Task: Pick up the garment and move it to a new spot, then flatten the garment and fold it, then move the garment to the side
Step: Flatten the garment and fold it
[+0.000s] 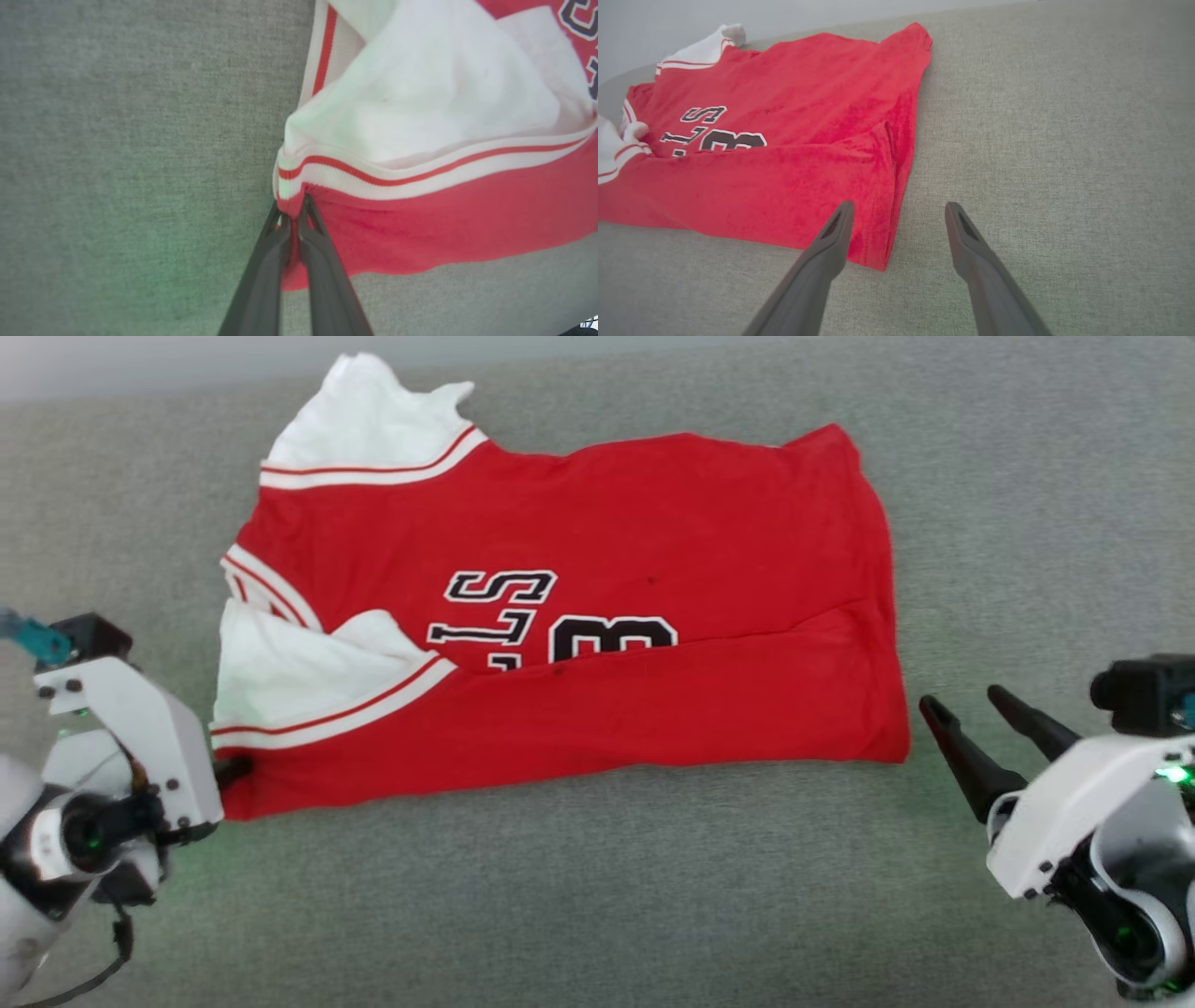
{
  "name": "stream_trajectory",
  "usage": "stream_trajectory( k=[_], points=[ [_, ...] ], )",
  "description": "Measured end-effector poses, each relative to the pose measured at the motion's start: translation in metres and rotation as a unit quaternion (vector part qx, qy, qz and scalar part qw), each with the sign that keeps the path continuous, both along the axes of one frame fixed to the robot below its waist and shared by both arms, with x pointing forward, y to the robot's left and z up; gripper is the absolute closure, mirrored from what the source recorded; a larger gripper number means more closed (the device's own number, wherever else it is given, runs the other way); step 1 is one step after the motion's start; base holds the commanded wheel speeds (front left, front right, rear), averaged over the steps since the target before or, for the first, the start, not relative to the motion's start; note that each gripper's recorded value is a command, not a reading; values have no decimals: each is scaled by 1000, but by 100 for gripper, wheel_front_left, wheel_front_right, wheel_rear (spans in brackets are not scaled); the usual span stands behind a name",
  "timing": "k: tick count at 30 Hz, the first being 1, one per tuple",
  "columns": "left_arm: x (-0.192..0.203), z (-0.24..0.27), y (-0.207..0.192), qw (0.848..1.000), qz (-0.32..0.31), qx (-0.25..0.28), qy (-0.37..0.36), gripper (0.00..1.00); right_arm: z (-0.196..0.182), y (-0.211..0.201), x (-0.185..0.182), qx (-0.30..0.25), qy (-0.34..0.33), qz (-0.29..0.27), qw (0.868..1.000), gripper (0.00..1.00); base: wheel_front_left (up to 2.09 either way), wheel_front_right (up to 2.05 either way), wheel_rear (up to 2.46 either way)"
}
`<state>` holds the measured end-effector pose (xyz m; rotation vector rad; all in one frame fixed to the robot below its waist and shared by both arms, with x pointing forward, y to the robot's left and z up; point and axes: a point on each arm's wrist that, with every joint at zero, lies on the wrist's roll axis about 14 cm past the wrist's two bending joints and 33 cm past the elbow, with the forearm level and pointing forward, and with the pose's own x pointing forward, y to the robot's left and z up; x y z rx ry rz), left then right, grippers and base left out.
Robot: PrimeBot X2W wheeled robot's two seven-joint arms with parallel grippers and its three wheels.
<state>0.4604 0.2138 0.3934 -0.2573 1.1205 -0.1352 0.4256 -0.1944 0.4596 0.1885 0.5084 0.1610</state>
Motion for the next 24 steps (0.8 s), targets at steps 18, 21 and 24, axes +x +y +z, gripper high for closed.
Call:
stream_trajectory(
  k=[18, 21, 24],
  points=[
    [3, -9, 3, 1000, 11, -15, -8, 100, -73, 29, 26, -60, 161, 66, 983, 77, 0, 0, 0],
    [3, -10, 3, 1000, 14, -18, -9, 100, -73, 28, 32, -73, 160, 69, 982, 100, 0, 0, 0],
    [4, -9, 3, 1000, 16, -21, -11, 100, -71, 30, 34, -72, 157, 70, 982, 100, 0, 0, 0]
  ],
)
